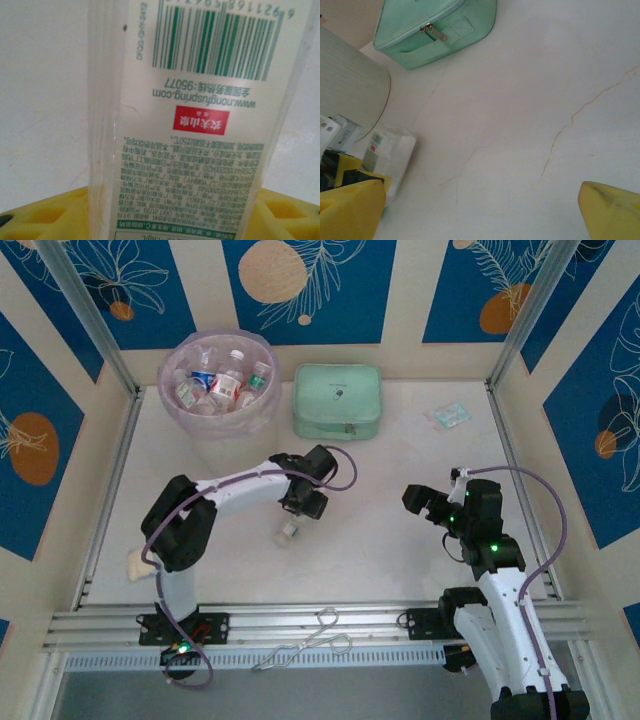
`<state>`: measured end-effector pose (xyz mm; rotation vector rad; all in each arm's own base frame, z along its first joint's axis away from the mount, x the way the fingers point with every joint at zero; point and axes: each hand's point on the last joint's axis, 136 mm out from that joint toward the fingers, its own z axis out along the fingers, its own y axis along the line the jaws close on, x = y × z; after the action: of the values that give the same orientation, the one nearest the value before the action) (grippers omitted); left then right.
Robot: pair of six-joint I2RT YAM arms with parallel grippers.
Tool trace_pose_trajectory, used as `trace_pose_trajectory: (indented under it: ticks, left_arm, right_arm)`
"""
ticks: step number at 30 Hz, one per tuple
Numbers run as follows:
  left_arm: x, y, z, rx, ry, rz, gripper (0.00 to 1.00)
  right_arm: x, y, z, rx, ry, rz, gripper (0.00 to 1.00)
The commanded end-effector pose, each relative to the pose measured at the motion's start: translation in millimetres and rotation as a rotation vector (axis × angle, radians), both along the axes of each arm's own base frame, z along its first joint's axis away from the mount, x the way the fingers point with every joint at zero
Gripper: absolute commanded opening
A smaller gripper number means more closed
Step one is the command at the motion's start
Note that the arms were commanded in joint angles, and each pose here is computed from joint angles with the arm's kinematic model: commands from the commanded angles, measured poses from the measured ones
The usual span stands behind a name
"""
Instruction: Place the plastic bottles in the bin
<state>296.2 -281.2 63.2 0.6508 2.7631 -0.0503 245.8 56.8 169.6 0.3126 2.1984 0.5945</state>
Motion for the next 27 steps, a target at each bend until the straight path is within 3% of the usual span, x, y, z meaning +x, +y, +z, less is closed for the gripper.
trace_pose_trajectory:
  ticks: [1, 8, 13, 17, 21, 27]
  left_arm:
    - [-2, -10, 41, -0.075, -0.045, -0.019, 0.62]
    - [18, -37, 193, -0.304, -0.293, -0.162, 0.56]
    - [50, -17, 304, -0.454, -0.499, -0.122, 0.53]
    - [85, 25, 372, -0.573, -0.640, -0.030, 0.53]
    - [127, 91, 405, -0.603, -0.773, 0.161, 0.51]
    - [174, 148, 388, -0.483, -0.774, 0.312, 0.50]
  right_arm:
    - [-1, 3, -4, 0.016, 0.006, 0.017, 0.99]
    - [2, 3, 2, 0.013, -0.004, 0.019, 0.99]
    - [-1, 3, -1, 0.023, 0.002, 0.012, 0.99]
    - [-3, 1, -3, 0.017, 0.006, 0.008, 0.99]
    - [-6, 1, -3, 0.009, 0.010, 0.014, 0.99]
    - [-10, -1, -3, 0.001, 0.009, 0.006, 0.99]
